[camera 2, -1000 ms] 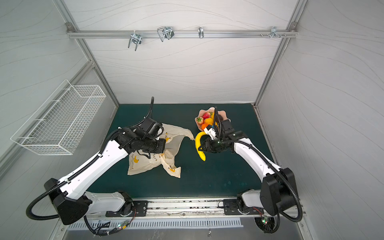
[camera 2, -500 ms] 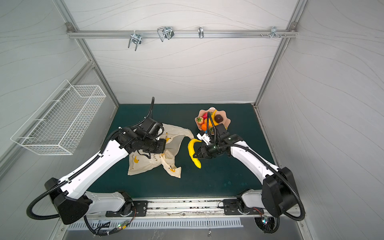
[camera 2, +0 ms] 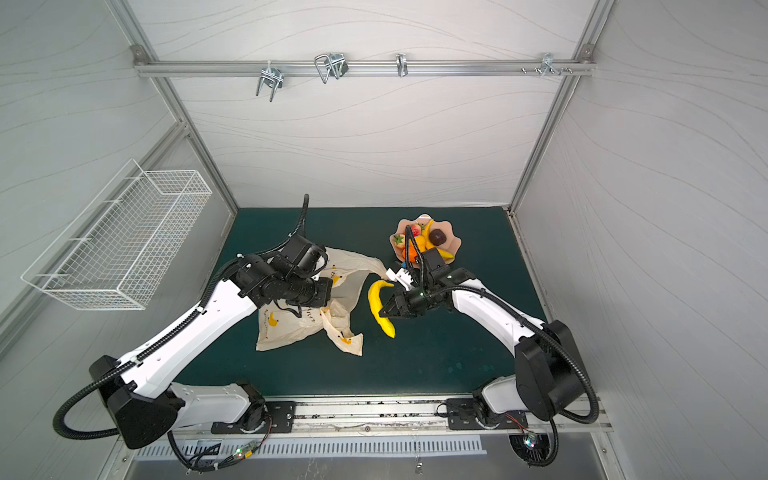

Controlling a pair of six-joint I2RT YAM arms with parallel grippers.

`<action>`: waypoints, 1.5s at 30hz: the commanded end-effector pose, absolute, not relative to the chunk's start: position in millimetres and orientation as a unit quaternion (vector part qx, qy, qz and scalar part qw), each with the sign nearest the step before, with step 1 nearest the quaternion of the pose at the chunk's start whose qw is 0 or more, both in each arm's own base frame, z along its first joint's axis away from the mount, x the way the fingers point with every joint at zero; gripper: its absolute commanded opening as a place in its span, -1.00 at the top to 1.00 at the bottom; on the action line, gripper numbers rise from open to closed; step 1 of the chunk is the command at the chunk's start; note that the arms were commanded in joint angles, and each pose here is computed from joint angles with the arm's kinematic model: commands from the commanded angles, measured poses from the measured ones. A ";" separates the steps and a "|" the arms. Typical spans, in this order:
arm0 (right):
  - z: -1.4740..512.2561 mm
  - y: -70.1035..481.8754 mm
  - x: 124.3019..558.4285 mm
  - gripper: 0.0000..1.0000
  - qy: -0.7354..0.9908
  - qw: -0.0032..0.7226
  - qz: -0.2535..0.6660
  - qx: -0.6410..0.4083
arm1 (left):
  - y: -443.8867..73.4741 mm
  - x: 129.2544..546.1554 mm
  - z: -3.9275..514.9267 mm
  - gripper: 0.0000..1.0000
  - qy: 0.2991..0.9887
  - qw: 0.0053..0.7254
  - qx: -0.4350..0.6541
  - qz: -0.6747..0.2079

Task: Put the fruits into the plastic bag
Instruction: 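Carry the banana toward the bag held open by the left gripper, then lower the banana into the bag opening beside the left gripper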

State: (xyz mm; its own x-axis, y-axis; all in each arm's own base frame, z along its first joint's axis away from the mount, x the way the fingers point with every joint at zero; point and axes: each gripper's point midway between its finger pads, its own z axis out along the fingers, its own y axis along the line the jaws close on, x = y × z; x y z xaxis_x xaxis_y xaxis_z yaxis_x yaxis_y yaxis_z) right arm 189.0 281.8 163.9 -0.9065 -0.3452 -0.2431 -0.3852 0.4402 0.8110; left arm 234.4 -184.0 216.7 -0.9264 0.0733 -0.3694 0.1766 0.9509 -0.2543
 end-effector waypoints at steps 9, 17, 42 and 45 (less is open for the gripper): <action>160.3 311.1 196.0 0.99 0.831 0.006 0.507 -0.229 | -191.2 243.1 226.4 1.00 0.965 0.196 0.064 -0.160; 151.3 324.2 203.2 1.00 0.830 -0.006 0.508 -0.229 | -192.3 242.7 227.3 1.00 0.965 0.196 0.064 -0.164; 138.4 378.8 230.3 1.00 0.816 -0.036 0.529 -0.231 | -202.5 246.3 220.4 1.00 0.965 0.182 0.076 -0.173; 136.8 383.6 235.6 1.00 0.816 -0.040 0.529 -0.229 | -202.7 246.4 220.5 1.00 0.965 0.183 0.079 -0.173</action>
State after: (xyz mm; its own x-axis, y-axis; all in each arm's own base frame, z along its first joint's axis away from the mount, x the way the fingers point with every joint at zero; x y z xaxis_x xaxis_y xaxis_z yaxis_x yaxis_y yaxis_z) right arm 233.2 373.6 130.7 -0.8991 -0.4044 -0.1674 -0.3287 0.3714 0.8683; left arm 237.6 -196.3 209.4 -0.9363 0.0863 -0.3403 0.1900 0.9397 -0.2843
